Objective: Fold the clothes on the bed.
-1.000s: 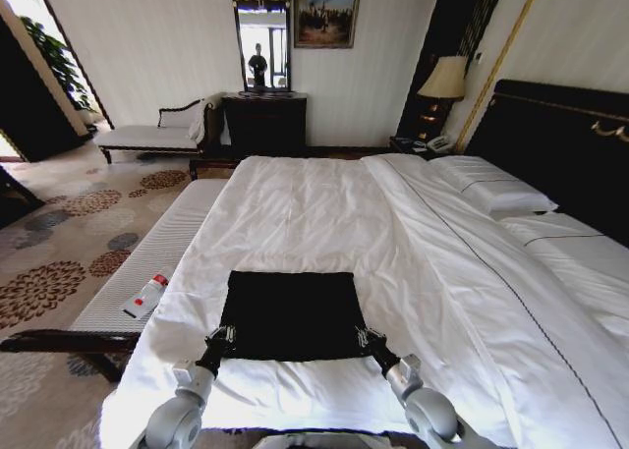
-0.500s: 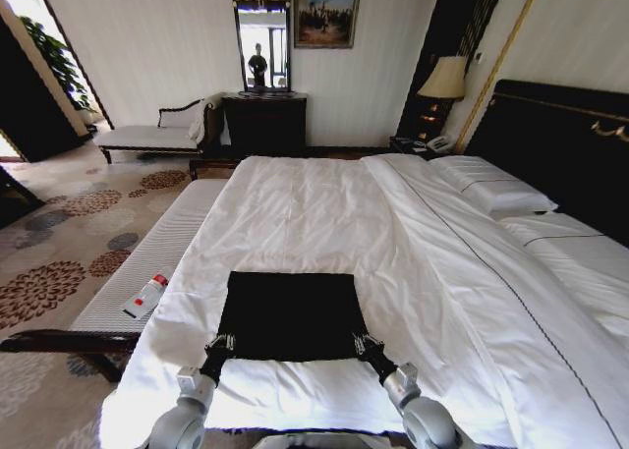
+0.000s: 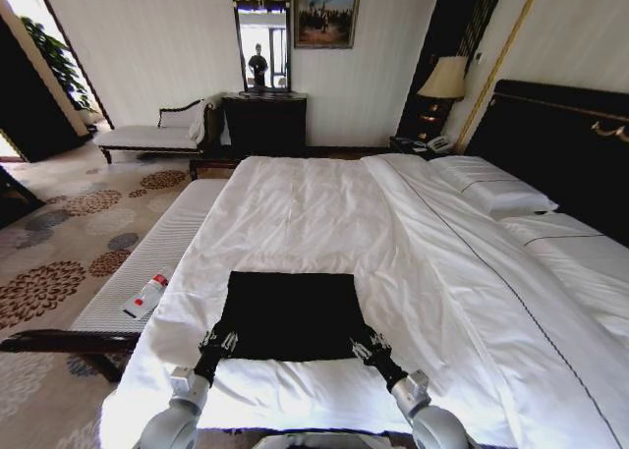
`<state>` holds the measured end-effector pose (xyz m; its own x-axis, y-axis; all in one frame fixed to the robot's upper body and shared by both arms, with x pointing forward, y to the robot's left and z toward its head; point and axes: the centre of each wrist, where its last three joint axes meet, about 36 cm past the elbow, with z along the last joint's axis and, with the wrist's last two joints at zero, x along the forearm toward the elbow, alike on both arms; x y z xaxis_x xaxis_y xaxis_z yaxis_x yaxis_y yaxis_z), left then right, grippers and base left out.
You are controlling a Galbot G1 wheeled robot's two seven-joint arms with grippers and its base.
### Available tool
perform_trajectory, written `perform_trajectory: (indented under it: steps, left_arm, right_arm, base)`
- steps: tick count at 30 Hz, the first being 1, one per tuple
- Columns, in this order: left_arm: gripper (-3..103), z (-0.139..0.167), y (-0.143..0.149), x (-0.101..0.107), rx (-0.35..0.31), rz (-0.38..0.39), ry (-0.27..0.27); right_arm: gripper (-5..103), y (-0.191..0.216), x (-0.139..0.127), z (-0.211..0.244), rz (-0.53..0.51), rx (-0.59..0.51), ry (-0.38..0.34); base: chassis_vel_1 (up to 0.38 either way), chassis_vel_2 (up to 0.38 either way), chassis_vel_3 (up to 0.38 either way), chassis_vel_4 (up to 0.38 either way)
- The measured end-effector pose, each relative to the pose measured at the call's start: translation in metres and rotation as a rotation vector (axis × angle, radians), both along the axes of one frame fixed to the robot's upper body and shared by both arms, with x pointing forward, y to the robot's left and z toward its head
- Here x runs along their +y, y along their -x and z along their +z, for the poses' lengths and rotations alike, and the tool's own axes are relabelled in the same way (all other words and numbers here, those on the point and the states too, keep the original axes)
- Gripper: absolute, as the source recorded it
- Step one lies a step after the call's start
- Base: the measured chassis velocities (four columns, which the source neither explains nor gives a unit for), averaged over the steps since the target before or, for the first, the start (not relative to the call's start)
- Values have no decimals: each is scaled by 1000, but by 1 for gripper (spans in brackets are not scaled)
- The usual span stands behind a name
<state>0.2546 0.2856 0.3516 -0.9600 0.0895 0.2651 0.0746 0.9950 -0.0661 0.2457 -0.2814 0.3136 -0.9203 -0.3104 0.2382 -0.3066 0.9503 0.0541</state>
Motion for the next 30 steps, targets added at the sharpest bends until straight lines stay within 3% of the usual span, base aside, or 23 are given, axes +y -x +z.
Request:
perform_trajectory:
  steps: [1, 4, 5, 8, 10, 14, 20, 27, 30]
  left_arm:
    - [64, 0, 0, 0, 0, 0, 0]
    - [80, 11, -26, 7, 0, 55, 47]
    - [80, 11, -26, 7, 0, 55, 47]
    - [96, 22, -62, 15, 25, 90, 121]
    - [98, 20, -86, 21, 45, 110, 156]
    - [103, 12, -116, 31, 58, 127, 178]
    - [98, -6, -156, 41, 76, 114, 189]
    - [95, -19, -199, 41, 87, 118, 245]
    - [86, -23, -209, 40, 99, 114, 264]
  right_arm:
    - [75, 0, 0, 0, 0, 0, 0]
    - [85, -7, -8, 9, -62, -8, -23]
    - [85, -7, -8, 9, -62, -8, -23]
    - [99, -10, -14, 19, -92, -19, -26]
    - [99, -10, -17, 24, -102, -23, -23]
    - [100, -10, -18, 31, -107, -23, -20]
    - [100, -8, -21, 38, -111, -19, -9]
    - [100, -9, -23, 46, -108, -13, -1]
    - [100, -9, -24, 48, -111, -11, 2]
  base:
    - [0, 0, 0, 0]
    - [0, 0, 0, 0]
    - [0, 0, 0, 0]
    - [0, 0, 0, 0]
    - [0, 0, 0, 0]
    - [0, 0, 0, 0]
    - [0, 0, 0, 0]
    - [0, 0, 0, 0]
    - [0, 0, 0, 0]
